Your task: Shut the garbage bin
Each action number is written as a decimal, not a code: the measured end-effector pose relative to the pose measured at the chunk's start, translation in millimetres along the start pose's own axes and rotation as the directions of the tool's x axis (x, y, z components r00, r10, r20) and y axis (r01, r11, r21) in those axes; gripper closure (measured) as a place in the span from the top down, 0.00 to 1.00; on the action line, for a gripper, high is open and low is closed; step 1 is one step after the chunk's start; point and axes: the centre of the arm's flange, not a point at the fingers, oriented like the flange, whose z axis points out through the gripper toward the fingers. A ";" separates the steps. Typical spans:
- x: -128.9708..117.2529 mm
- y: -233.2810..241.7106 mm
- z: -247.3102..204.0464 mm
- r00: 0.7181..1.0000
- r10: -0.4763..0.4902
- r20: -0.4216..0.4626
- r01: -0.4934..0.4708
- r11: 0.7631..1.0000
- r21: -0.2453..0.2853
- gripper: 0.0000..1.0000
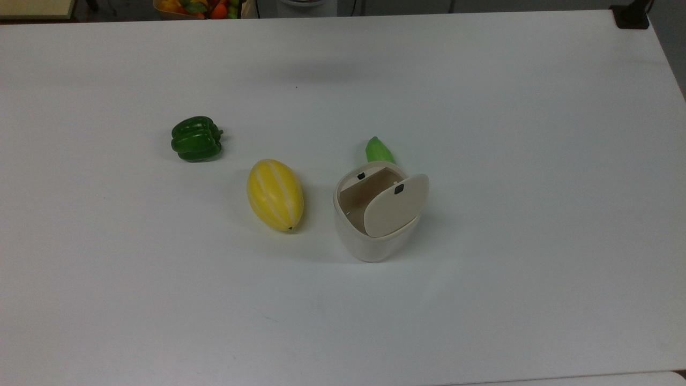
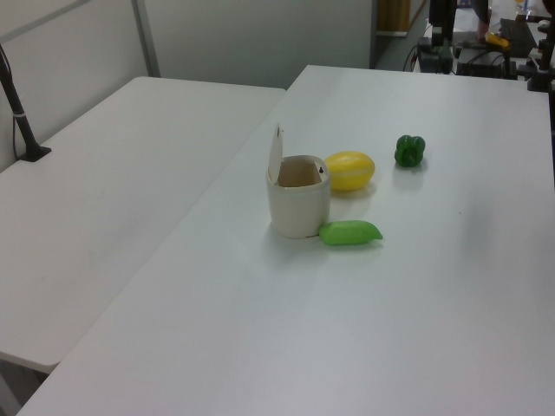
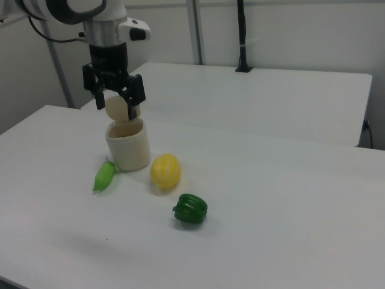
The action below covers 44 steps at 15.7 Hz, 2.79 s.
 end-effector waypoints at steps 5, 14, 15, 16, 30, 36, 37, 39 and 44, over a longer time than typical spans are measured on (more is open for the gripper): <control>2.2 -1.8 3.5 1.000 -0.002 0.004 0.002 1.000 0.018 0.99; 3.4 -3.0 5.6 0.998 -0.055 0.007 0.055 0.998 0.019 0.22; 3.5 -3.2 5.8 0.998 -0.060 0.008 0.060 0.998 0.019 0.15; 3.7 -3.7 6.2 0.998 -0.066 0.008 0.066 0.998 0.020 0.04; 58.6 -54.1 25.5 0.854 -0.487 -0.185 0.486 0.872 -0.050 0.01; 89.6 -91.5 44.3 0.804 -0.528 -0.273 0.521 0.847 -0.106 0.01; 93.1 -95.9 45.7 0.797 -0.529 -0.292 0.522 0.846 -0.109 0.01; 100.5 -105.3 46.8 0.780 -0.521 -0.347 0.521 0.847 -0.100 0.01; 123.6 -133.4 53.7 0.729 -0.483 -0.486 0.489 0.863 -0.124 0.01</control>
